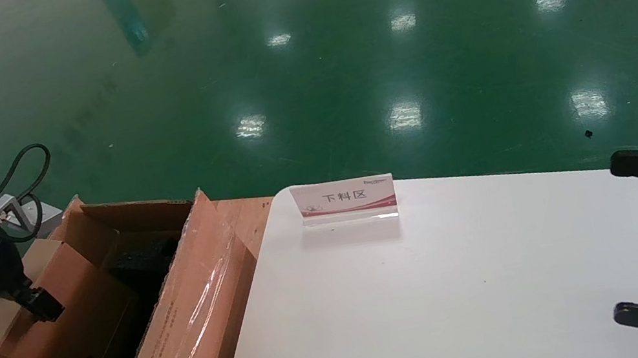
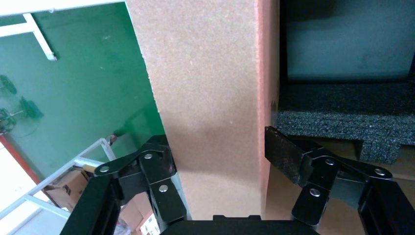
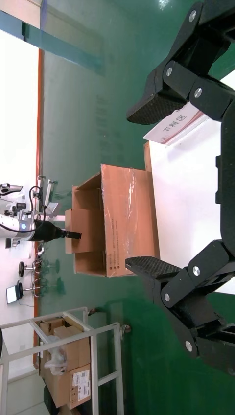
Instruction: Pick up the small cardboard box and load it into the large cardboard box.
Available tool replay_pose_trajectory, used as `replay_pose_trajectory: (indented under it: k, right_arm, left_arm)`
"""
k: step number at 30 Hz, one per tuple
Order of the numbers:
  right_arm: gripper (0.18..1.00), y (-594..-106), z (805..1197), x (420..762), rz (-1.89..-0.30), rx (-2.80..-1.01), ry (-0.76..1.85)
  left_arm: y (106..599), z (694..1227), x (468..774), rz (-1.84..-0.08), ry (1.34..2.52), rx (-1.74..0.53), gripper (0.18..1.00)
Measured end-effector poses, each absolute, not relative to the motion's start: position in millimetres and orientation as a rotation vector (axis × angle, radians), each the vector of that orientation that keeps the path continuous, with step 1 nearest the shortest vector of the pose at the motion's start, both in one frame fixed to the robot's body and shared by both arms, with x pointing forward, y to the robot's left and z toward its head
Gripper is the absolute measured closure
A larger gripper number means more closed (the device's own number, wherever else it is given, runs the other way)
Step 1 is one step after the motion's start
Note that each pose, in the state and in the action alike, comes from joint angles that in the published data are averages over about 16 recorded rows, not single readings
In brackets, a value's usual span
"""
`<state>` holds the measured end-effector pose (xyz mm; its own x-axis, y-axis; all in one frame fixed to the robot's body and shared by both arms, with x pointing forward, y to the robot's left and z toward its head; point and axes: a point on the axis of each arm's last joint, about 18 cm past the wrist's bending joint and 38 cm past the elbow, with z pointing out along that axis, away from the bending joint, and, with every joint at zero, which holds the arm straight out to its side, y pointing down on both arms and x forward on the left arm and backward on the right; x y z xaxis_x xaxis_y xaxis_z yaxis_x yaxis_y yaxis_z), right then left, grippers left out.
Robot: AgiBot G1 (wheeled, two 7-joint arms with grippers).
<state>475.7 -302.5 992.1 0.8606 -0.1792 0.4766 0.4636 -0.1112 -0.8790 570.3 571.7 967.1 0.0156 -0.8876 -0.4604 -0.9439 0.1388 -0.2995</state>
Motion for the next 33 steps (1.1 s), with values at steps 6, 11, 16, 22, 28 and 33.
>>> replay_pose_trajectory:
  k: [6,11,16,22,28,33]
  right_arm:
    - [0.178,-302.5,992.1,475.7,-0.552,-1.594,-0.228]
    - [0.178,-302.5,992.1,475.7,-0.552,-1.594,-0.228]
    - [0.178,-302.5,992.1,475.7,-0.552,-1.594,-0.228]
    - [0.178,-302.5,992.1,475.7,-0.552,-1.594,-0.228]
    - [0.178,-302.5,992.1,475.7,-0.552,-1.594,-0.229]
    - [0.178,-302.5,992.1,475.8,-0.552,-1.594,-0.229]
  left_arm:
    - [572.0,967.5,570.1,0.134,1.874,-1.751,0.639]
    - [572.1,967.7,570.1,0.134,1.874,-1.750,0.547]
    - [572.2,967.9,570.1,0.134,1.873,-1.749,0.449]
    - [571.6,968.7,570.7,0.130,1.877,-1.744,0.339]
    - [568.0,975.1,574.1,0.104,1.908,-1.690,0.256]
    - [559.6,987.5,578.6,0.028,1.973,-1.585,0.215]
